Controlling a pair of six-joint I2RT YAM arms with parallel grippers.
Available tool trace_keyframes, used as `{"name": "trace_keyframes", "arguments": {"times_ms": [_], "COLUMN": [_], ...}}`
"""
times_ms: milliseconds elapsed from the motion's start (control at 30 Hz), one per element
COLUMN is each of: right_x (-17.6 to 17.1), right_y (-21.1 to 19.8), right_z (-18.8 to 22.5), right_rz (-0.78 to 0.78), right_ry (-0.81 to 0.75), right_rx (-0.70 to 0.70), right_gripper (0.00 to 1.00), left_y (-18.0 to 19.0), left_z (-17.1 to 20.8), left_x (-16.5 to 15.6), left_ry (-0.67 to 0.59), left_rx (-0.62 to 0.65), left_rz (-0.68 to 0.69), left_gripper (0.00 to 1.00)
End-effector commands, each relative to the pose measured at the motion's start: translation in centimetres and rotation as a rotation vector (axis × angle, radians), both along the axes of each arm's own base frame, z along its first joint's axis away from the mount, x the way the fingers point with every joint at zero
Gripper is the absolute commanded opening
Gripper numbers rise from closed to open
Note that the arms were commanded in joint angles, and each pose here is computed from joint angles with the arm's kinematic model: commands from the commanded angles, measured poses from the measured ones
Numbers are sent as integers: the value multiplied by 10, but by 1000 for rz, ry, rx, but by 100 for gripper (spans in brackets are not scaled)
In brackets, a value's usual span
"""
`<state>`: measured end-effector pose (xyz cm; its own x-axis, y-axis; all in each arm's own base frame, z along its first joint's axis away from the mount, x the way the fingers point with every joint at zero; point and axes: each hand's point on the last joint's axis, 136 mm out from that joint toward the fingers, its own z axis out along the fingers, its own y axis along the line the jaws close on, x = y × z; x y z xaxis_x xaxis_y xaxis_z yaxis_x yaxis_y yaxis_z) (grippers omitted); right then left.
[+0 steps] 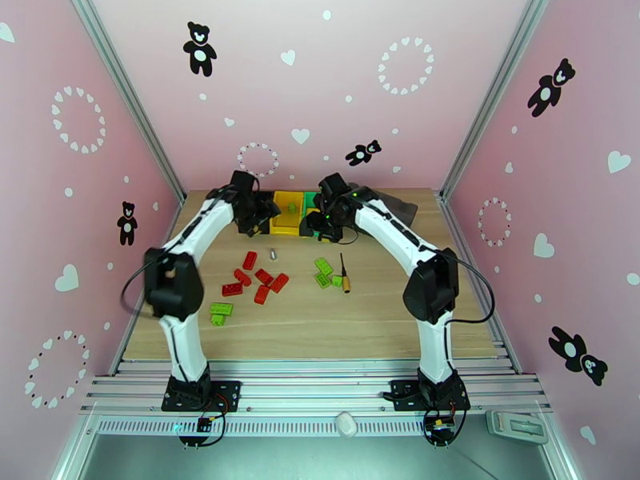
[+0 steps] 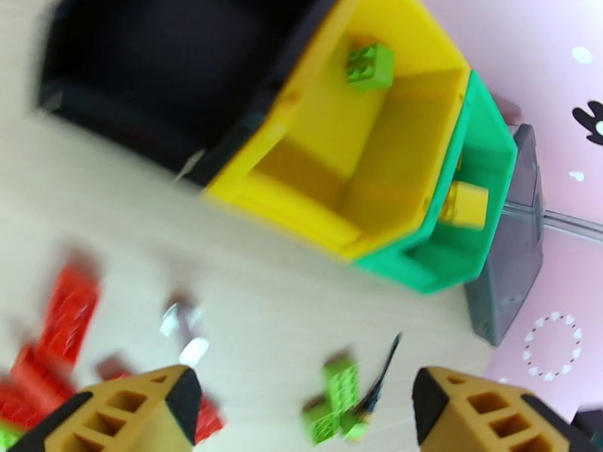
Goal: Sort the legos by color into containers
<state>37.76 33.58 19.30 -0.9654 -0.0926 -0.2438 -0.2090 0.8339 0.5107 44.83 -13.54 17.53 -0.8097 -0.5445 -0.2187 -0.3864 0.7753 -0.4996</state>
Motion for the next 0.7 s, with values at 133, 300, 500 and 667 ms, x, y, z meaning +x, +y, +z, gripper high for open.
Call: {"name": "trace_keyframes", "arguments": {"times_ms": [133,300,500,667], "right_x": [-21,-34,-49,-69], "right_y": [10,14,23,35], "right_z": [-24,-32,-32,-34], "right_rz": [123,186,245,317], "right_ry": [9,8,-5,-14], "right_rx": [-105,-147,-161,-179], "right_gripper": [63,62,61,60], "left_y": [51,79,103,121], "left_z": [-12,-26,-50,-71], "left_x": [-73,-116,-167,-204], "left_ry": [58,134,216,274], "left_rx": [197,270,300,295], "left_rz": [120,235,382,488], "left_gripper": [86,84,82,82]}}
